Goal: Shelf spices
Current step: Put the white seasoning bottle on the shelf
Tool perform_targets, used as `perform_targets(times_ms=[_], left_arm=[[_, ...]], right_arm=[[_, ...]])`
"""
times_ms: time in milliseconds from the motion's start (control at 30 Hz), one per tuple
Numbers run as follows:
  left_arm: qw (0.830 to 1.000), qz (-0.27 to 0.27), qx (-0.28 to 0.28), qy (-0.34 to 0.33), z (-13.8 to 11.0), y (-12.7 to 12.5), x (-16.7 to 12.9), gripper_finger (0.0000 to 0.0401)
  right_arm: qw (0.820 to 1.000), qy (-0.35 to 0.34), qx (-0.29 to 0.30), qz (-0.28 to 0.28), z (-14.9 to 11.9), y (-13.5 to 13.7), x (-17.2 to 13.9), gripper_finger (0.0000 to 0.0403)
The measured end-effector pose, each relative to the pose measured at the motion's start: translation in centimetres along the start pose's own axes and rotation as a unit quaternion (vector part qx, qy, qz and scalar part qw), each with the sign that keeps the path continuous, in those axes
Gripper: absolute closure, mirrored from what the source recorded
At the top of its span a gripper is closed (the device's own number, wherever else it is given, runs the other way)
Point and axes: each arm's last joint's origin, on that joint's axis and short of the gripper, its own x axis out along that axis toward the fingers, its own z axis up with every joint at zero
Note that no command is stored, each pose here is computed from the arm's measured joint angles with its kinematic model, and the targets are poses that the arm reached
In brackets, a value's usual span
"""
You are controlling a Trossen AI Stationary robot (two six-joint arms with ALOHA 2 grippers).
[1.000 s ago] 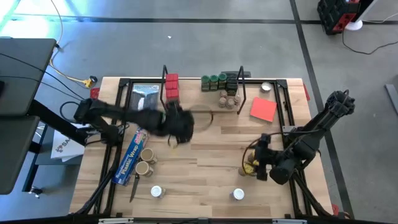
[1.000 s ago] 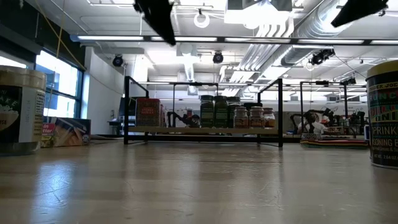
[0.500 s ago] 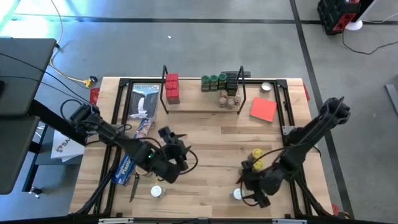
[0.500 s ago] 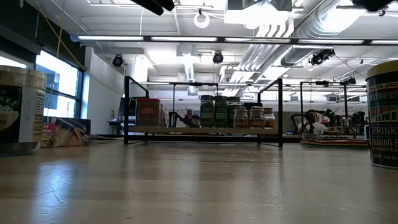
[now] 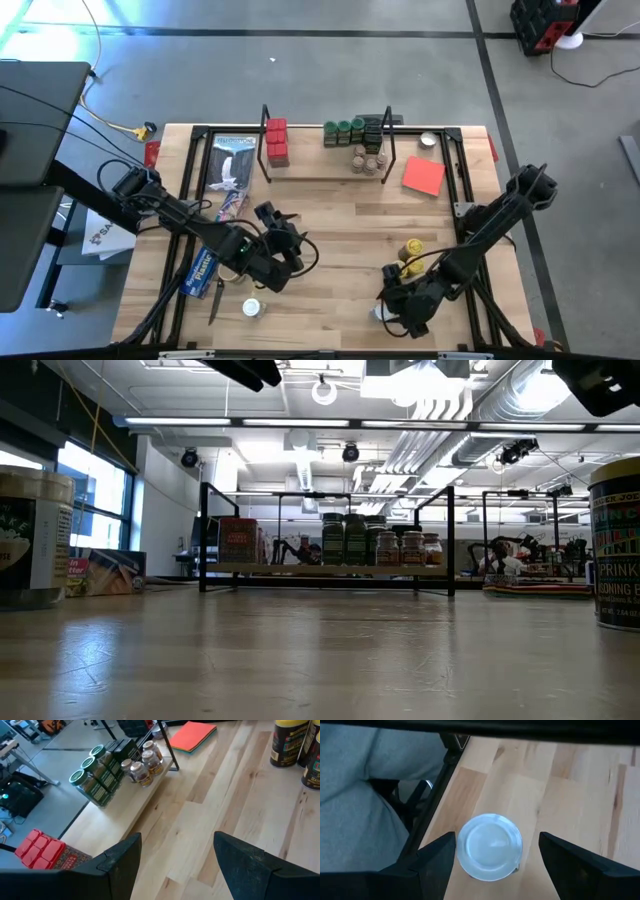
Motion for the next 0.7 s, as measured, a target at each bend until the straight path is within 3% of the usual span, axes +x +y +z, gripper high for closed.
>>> perform_targets(times_ms=[367, 700], left_arm=[[1.000, -0.003, 0.000, 0.001, 0.0, 0.0, 0.0, 0.0159], [1.000, -0.006, 0.000, 0.003, 0.0, 0.0, 0.0, 0.0159]], right_arm=[[0.997, 0.028, -0.074, -0.022, -0.1, -1.7, 1.9, 0.0122], [0.989, 0.033, -0.134, -0.060, 1.0, -5.6, 2.3, 0.0163]])
